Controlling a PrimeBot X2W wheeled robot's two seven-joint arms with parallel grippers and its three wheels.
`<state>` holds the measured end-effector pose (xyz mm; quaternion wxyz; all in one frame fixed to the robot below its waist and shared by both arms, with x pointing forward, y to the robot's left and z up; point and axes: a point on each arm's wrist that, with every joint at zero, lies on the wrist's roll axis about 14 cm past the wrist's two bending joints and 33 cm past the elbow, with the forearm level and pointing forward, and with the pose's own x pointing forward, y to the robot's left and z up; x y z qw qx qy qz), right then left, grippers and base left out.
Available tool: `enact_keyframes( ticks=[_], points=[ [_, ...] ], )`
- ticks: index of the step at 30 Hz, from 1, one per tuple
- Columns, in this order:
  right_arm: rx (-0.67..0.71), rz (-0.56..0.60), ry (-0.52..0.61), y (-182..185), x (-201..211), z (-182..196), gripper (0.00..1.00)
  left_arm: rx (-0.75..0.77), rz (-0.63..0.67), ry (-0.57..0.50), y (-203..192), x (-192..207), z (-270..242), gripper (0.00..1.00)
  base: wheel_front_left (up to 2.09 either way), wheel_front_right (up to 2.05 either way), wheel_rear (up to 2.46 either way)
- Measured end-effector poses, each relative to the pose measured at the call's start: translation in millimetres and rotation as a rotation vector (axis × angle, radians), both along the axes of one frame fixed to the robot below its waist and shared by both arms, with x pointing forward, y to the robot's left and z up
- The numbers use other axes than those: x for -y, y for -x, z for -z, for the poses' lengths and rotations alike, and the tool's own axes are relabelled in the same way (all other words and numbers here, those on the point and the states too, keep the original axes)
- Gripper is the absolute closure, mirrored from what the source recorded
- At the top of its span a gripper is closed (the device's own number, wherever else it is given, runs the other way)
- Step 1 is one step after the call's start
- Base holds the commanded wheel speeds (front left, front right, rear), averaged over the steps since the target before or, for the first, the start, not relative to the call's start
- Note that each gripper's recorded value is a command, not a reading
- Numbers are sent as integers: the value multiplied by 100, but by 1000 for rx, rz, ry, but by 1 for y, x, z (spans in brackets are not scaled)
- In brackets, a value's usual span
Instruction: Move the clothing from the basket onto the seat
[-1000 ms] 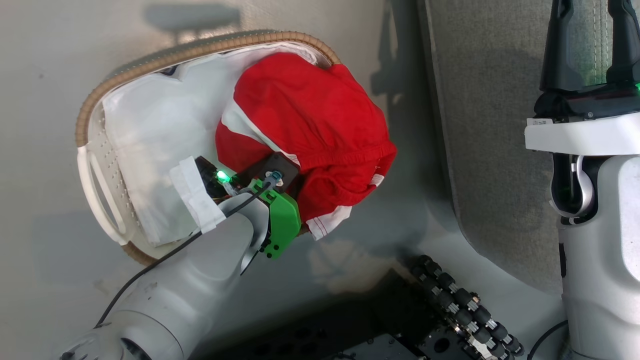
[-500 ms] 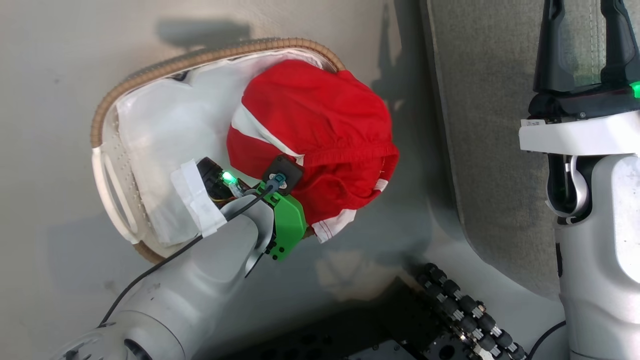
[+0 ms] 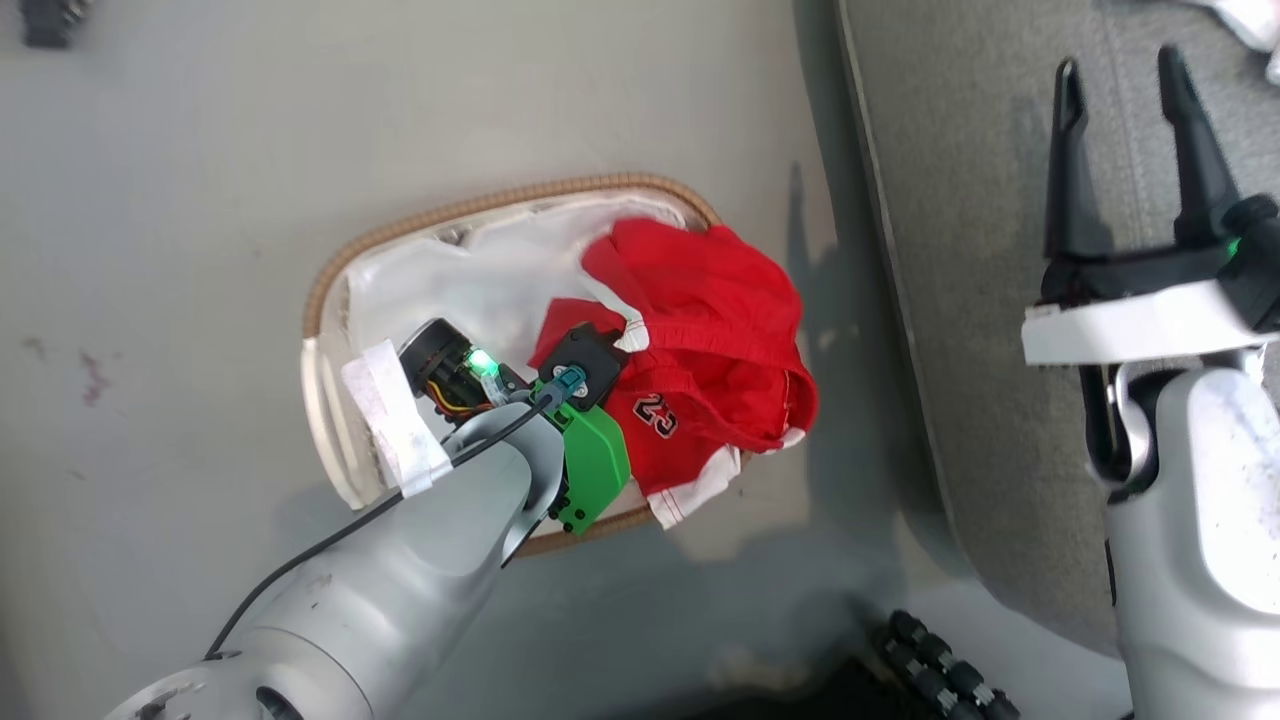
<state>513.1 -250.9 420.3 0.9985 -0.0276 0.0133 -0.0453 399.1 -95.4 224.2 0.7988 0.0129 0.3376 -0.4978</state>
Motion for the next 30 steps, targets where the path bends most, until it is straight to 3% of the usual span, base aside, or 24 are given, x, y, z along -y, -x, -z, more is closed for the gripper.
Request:
enact_keyframes(
  ticks=[6,15,30],
  points=[
    [-7,-1,1,24,-4,-15,0,113,-26,16,-18,-7,-47,100,0,0,0],
    [3,-33,-26,67,-22,-40,0,405,-57,40,-60,-28,-153,100,0,0,0],
    [134,-134,-49,115,-59,-99,0,884,-62,48,-84,-50,-345,100,0,0,0]
  ],
)
